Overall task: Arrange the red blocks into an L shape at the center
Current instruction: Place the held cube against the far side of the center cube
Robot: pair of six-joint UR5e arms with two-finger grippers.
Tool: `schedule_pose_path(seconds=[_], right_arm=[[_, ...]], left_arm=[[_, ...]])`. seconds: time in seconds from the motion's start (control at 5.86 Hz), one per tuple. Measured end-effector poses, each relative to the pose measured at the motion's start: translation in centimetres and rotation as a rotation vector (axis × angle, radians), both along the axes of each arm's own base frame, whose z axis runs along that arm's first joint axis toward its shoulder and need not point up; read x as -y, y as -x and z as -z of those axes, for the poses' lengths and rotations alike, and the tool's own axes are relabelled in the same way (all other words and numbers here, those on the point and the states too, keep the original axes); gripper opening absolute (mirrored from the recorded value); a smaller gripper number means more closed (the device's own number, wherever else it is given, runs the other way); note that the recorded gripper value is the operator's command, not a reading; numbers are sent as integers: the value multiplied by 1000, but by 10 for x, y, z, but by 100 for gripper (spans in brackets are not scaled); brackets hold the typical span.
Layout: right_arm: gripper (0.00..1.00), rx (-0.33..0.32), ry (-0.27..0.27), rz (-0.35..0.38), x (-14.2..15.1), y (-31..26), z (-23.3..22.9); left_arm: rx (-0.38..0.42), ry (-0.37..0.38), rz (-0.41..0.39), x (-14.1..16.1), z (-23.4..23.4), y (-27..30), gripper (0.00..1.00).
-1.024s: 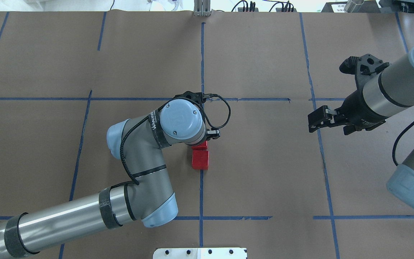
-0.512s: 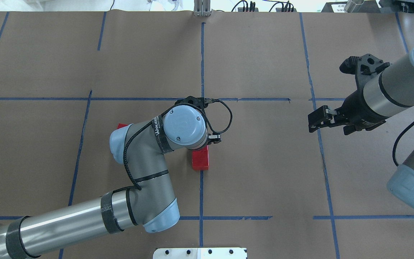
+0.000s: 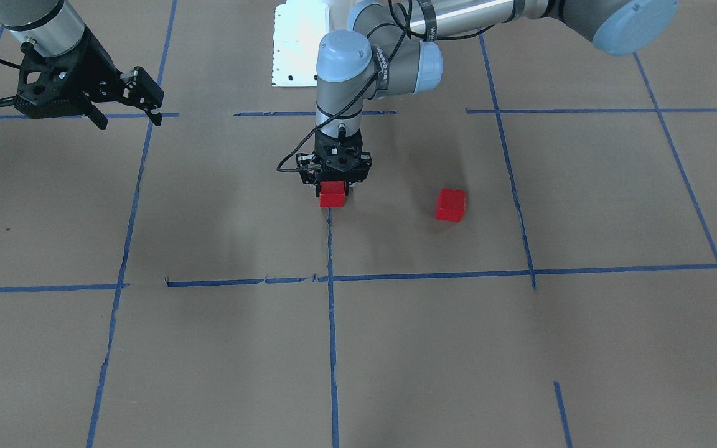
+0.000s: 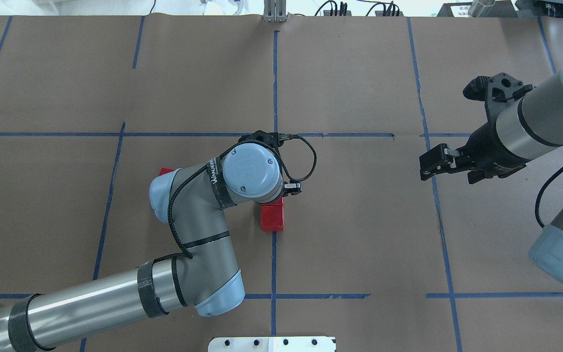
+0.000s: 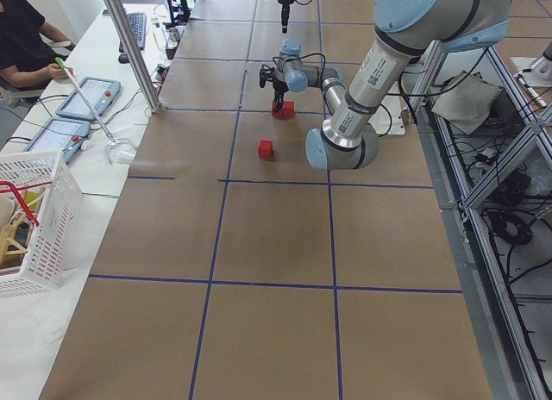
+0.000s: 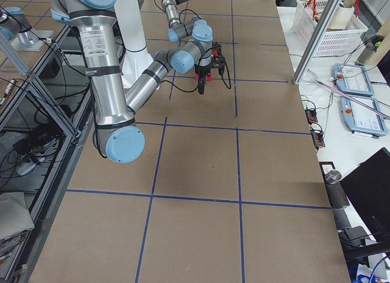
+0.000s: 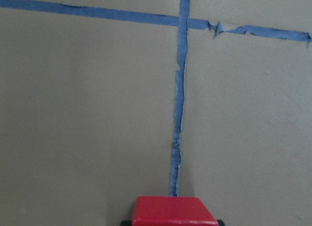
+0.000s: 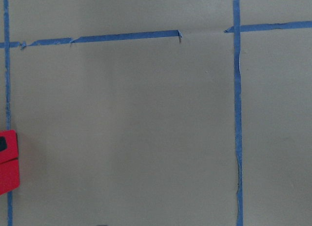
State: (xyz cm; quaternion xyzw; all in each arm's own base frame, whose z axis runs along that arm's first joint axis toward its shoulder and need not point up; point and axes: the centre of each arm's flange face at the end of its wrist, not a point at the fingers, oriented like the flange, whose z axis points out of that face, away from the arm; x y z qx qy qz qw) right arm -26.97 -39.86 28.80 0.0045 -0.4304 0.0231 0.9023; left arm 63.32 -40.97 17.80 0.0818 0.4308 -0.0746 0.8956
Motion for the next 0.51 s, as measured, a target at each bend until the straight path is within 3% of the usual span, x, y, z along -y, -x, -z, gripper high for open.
schedule_pose_path(seconds=[0.17, 0.51], right_arm=[[100, -1, 1, 0, 0, 0, -1], [100, -3, 4, 1, 1, 1, -2]], left_arm=[[-1, -1, -1, 0, -1, 0, 100], [-7, -6, -1, -1, 1, 2, 100]])
